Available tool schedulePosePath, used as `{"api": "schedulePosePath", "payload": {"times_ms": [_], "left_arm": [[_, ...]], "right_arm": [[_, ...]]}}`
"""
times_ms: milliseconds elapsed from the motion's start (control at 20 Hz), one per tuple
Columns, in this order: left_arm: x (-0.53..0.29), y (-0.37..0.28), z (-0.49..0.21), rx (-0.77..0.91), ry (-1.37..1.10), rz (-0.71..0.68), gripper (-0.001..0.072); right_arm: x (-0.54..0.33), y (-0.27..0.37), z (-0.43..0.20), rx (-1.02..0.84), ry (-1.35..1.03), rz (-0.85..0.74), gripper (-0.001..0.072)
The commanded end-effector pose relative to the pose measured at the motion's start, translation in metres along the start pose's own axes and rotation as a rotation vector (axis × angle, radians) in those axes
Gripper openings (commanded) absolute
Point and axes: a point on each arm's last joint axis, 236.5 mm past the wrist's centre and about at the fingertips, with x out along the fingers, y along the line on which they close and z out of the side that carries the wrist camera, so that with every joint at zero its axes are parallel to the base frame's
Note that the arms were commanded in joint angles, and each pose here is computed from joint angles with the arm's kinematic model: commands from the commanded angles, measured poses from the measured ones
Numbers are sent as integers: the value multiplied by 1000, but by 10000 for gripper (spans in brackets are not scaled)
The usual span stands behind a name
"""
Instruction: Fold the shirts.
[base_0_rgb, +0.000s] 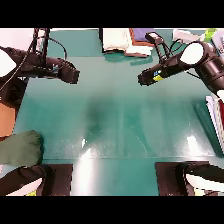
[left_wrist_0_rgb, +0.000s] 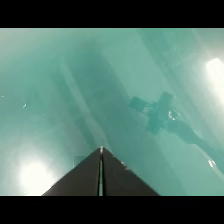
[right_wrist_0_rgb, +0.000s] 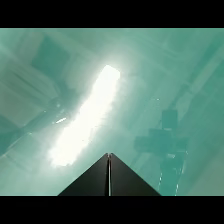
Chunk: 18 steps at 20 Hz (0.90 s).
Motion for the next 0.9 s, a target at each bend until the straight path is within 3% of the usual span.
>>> {"api": "schedulePosePath", "payload": {"times_ms": [0, 600, 700, 850], "left_arm": [[0, 0, 0, 0, -1, 1, 29], [-1, 0, 15, 1, -64, 1, 29], [-5, 22, 7, 19, -29, 77, 28], [-46, 103, -66, -103, 212, 309, 29]], "right_arm": [[0, 0, 0, 1, 0, 1, 24], [0, 0, 0, 1, 1, 1, 23], [0, 0, 0, 1, 2, 1, 23], [0, 0, -1, 0, 5, 1, 23]]}}
